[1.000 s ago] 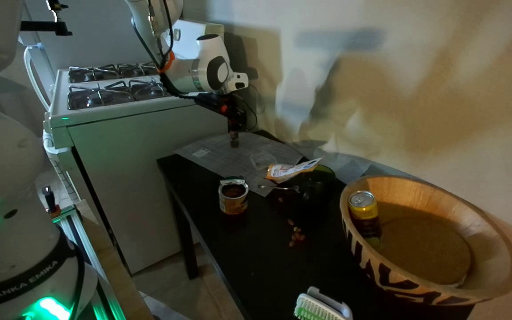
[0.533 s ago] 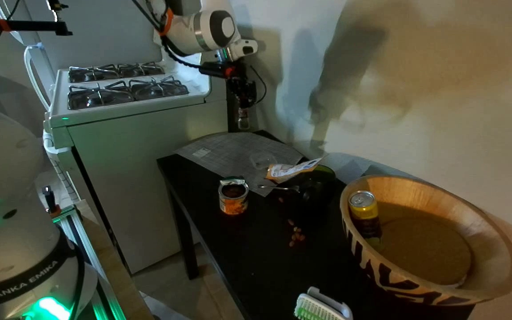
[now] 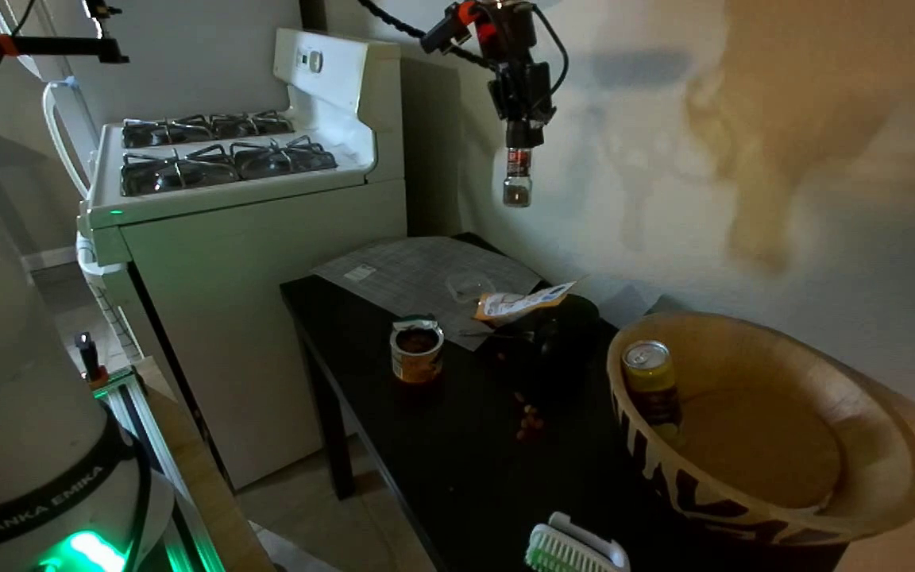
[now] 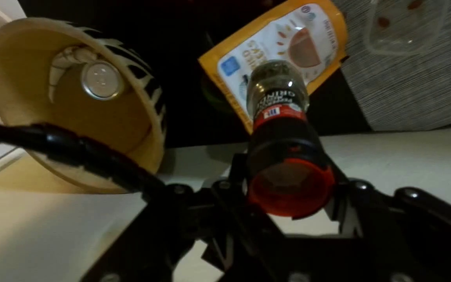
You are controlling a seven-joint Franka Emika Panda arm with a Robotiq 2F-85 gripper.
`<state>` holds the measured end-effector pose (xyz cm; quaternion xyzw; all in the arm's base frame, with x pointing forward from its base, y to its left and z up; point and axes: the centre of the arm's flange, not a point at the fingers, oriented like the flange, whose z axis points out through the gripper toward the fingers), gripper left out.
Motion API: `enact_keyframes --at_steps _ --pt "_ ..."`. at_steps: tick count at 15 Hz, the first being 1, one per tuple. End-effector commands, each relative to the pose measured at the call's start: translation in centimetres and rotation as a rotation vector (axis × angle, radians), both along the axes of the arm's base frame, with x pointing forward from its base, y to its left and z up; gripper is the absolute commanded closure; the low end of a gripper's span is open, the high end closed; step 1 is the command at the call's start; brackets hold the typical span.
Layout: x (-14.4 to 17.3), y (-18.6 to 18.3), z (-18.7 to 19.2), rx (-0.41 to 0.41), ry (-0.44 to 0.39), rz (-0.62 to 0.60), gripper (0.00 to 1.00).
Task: Put the bottle in the brown bowl
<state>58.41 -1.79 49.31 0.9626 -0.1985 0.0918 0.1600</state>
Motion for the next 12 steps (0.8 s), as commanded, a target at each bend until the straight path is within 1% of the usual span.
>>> enact_keyframes --at_steps 1,2,3,4,5,6,8,9,10,12 --pt "-2.7 -7.3 0.5 0.151 -0.032 0.011 0.79" --pt "-1.1 -5.5 1.3 0.067 -0.016 -0.028 0.54" --pt "-1.5 -7.3 1.4 0.097 -0.032 -0.021 0.54" --pt "-1.8 -8.2 1.3 0.11 -0.038 -0.019 0.54" --pt "-2.0 -8.3 1.0 0.115 -0.037 -0.017 0.79" --pt "-1.8 -8.7 0.9 0.103 -0.051 -0.032 0.79" --pt "-1.7 -11.7 1.3 0.084 -0.053 -0.083 0.79" --pt "-1.9 -13.6 1.8 0.059 -0.072 -0.12 0.79" --pt "-2.3 -15.5 2.1 0.017 -0.102 -0.172 0.79" --pt "-3.7 -20.1 2.6 -0.022 -0.143 -0.271 0.79"
